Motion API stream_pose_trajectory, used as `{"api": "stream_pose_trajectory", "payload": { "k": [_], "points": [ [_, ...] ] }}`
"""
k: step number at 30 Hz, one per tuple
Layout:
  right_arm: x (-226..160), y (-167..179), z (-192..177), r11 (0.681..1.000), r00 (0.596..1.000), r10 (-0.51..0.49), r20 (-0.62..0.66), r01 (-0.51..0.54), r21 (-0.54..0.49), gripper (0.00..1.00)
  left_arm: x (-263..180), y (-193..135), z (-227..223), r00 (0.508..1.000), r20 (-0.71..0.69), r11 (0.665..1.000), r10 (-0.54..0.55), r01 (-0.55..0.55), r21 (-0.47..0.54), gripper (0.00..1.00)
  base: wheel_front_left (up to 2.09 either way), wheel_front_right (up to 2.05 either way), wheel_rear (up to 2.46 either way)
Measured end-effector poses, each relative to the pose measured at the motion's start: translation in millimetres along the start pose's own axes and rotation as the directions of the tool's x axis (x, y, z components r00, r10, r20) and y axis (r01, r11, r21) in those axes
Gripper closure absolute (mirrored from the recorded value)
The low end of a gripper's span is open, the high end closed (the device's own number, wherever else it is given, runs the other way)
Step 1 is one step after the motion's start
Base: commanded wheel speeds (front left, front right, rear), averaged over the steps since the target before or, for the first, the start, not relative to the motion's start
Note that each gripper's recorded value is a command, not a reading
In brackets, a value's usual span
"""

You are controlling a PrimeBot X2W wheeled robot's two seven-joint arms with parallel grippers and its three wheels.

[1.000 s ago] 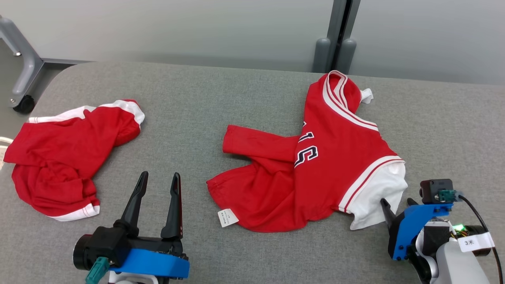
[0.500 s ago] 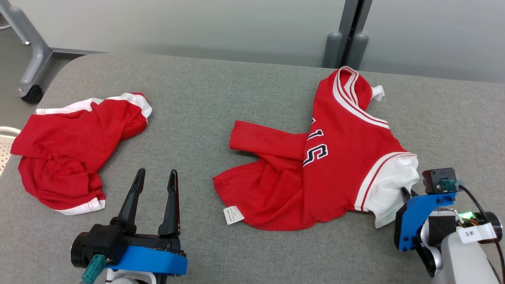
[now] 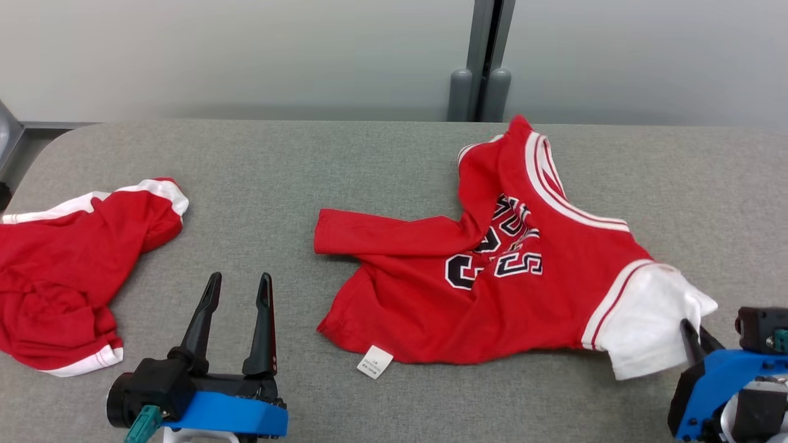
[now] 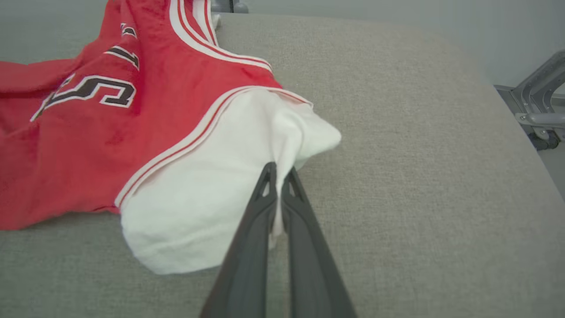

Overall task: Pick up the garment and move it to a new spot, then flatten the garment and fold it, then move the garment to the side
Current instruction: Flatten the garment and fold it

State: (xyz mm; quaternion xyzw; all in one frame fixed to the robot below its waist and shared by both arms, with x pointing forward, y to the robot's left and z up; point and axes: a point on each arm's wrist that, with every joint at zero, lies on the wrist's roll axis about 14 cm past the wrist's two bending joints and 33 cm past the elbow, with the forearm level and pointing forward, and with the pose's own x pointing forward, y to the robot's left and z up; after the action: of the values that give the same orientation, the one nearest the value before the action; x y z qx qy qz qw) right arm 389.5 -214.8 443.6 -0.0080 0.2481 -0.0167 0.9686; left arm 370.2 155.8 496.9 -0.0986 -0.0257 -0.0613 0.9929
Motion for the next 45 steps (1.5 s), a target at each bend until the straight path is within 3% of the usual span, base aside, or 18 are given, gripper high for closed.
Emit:
{"api": "stream_pose_trajectory", "payload": {
  "k": [6,15,22,28,45],
  "points": [
    [-19,-1,-11,0.999,1.0,0.017,-0.021,-0.016,0.05,0.0,3,-9,3,0.999,0.01,1.0,-0.03,0.03,0.0,0.0,0.0,0.0,0.0],
    [-28,-16,25,0.998,0.993,-0.028,0.111,0.022,0.06,0.0,-4,-12,6,0.999,0.018,0.999,-0.036,0.036,0.0,0.0,0.0,0.0,0.0],
    [-36,-4,71,0.995,0.908,-0.004,0.419,-0.039,0.094,0.0,-19,-4,5,1.0,0.011,1.0,-0.003,0.003,-0.007,0.0,0.0,0.0,0.0],
    [-46,-7,72,0.989,0.848,-0.025,0.529,-0.055,0.135,0.0,-29,4,4,1.0,0.009,1.0,0.028,-0.028,-0.007,0.0,0.0,0.0,0.0],
    [-62,-6,44,0.987,0.874,-0.019,0.485,-0.06,0.146,0.0,-47,12,-4,0.998,-0.018,0.998,0.054,-0.054,0.016,0.0,0.0,0.0,0.0]
  ]
}}
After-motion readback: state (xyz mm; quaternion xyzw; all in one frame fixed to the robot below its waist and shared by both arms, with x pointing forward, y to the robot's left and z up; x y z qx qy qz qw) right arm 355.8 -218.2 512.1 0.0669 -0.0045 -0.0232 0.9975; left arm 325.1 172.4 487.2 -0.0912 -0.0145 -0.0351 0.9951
